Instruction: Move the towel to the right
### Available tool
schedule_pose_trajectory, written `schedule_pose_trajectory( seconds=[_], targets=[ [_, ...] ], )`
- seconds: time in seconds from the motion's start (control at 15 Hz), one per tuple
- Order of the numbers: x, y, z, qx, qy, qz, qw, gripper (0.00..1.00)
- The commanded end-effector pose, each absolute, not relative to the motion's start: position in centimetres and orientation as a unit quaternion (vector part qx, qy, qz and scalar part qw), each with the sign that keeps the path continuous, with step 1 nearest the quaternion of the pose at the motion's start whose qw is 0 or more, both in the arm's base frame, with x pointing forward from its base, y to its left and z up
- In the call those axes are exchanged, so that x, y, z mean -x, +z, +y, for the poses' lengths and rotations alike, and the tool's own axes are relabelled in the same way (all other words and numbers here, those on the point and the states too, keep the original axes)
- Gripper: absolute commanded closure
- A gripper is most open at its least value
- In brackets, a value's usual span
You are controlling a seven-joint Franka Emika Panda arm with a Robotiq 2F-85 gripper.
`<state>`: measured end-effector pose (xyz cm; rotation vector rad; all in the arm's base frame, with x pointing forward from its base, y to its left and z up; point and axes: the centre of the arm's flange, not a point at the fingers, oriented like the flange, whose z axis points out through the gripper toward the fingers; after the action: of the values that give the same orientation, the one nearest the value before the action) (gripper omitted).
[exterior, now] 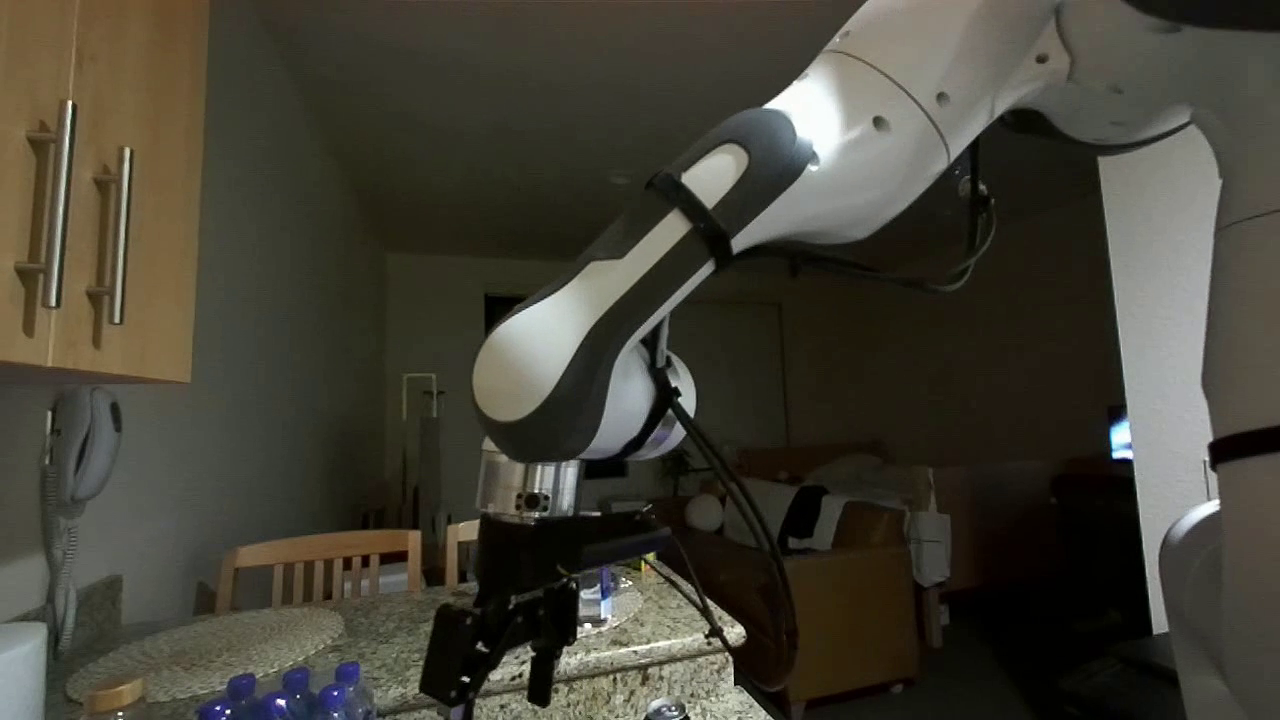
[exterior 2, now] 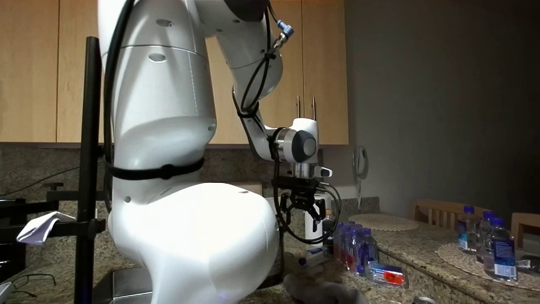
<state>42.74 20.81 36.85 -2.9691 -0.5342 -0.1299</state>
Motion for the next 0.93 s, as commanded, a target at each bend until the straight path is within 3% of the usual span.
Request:
schedule_pose_trajectory(
  seconds=[0.0, 0.53, 0.87],
  targets=[
    [-45.6, 36.2, 22.0, 0.974, -0.090, -0.202, 0.044, 0.00],
    [-44.6, 36.3, 21.7, 0.978, -0.068, -0.190, 0.055, 0.00],
    [-45.3, 35.1, 24.5, 0.982, -0.064, -0.176, 0.015, 0.00]
  ],
)
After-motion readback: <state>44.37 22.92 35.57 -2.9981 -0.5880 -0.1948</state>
